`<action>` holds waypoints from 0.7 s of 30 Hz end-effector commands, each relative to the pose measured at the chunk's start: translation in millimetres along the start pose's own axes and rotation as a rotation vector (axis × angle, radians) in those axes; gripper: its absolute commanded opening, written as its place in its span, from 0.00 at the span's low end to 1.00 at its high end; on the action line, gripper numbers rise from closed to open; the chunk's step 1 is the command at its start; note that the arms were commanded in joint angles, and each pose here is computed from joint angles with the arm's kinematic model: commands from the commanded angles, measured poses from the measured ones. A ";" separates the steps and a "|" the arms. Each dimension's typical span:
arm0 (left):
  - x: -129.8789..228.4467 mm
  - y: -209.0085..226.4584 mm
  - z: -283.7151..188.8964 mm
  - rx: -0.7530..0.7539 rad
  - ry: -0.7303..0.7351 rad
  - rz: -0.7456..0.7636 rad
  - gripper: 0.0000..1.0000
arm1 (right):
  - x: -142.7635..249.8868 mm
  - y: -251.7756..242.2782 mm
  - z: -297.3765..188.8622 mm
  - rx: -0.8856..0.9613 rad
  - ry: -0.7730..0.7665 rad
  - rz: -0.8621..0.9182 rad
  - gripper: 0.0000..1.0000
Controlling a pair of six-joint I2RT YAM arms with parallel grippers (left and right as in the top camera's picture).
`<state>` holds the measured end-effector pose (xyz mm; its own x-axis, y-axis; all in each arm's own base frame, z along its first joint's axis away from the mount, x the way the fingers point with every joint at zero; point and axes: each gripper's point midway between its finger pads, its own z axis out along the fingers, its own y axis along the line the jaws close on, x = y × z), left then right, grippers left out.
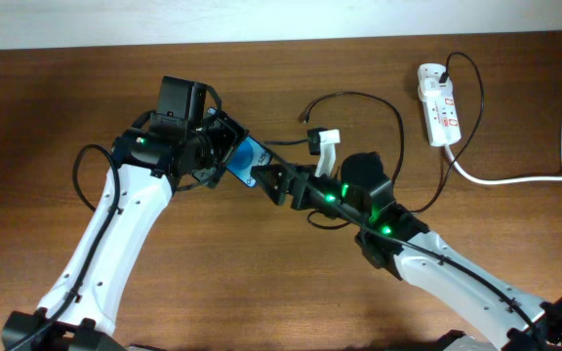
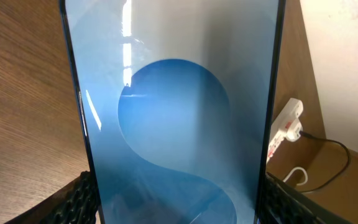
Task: Plug charger to phone and switch on socket
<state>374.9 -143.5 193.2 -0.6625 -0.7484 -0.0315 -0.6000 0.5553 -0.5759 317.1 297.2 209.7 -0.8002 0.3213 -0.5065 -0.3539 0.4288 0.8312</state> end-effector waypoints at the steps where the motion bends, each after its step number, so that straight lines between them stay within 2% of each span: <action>1: 0.9 -16.4 -17.6 0.068 0.001 0.001 0.43 | -2.3 -2.4 8.8 0.039 -0.046 -0.016 0.76; 8: 2.0 -16.9 -17.6 0.071 0.007 -0.002 0.45 | -14.7 4.8 18.9 0.076 -0.204 -0.054 0.62; 13: 4.9 -18.0 -17.8 0.078 0.024 -0.002 0.45 | -19.6 4.6 18.1 0.091 -0.241 -0.057 0.50; 21: 8.5 -19.5 -18.0 0.086 0.045 0.000 0.47 | -12.6 -7.9 35.8 0.063 -0.227 0.000 0.51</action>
<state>371.6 -151.3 195.2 -0.6827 -0.7306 0.0065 -0.5914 0.5474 -0.5921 346.0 312.1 204.4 -0.6554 0.4983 -0.5676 -0.3207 0.4969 0.8064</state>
